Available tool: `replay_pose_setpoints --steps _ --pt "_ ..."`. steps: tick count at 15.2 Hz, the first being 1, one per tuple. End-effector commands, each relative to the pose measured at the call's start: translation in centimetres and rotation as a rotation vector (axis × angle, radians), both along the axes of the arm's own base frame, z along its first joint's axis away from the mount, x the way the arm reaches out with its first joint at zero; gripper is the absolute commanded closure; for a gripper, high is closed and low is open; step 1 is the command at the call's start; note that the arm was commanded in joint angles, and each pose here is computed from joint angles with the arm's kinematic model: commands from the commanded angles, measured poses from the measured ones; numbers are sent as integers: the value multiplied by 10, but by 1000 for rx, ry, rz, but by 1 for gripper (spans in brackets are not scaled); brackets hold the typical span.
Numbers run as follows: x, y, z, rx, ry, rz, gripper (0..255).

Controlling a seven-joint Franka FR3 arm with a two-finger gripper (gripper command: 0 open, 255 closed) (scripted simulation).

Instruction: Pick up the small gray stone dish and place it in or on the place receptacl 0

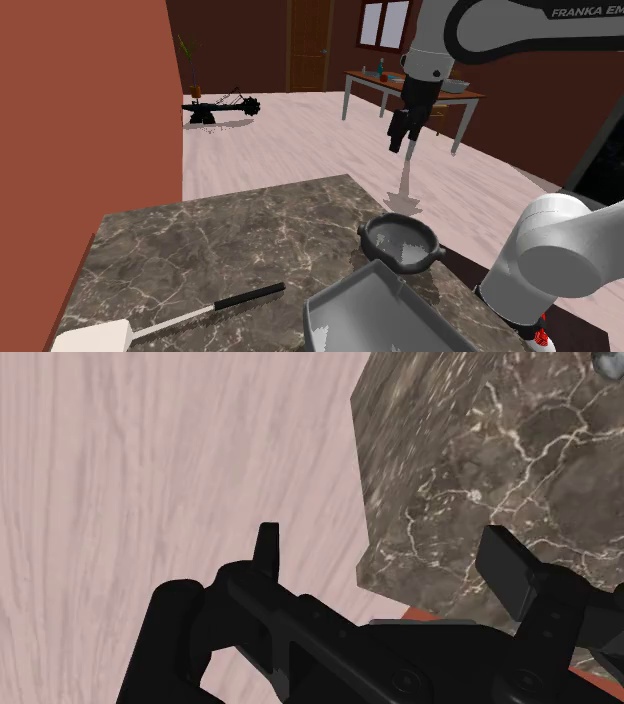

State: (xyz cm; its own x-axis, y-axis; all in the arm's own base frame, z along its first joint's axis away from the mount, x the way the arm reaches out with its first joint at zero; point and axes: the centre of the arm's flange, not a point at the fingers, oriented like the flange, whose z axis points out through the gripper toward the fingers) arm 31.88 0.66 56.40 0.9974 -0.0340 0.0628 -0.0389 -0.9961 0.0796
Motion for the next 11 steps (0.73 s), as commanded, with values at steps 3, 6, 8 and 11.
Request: replay_pose_setpoints --steps 3,6,8,11 --pt "-14 16 -10 20 10 -6 0" --pt "-34 40 -24 50 25 -14 0" --pt "-47 57 -33 71 35 -19 0" --pt "-68 82 -45 101 50 -28 0"
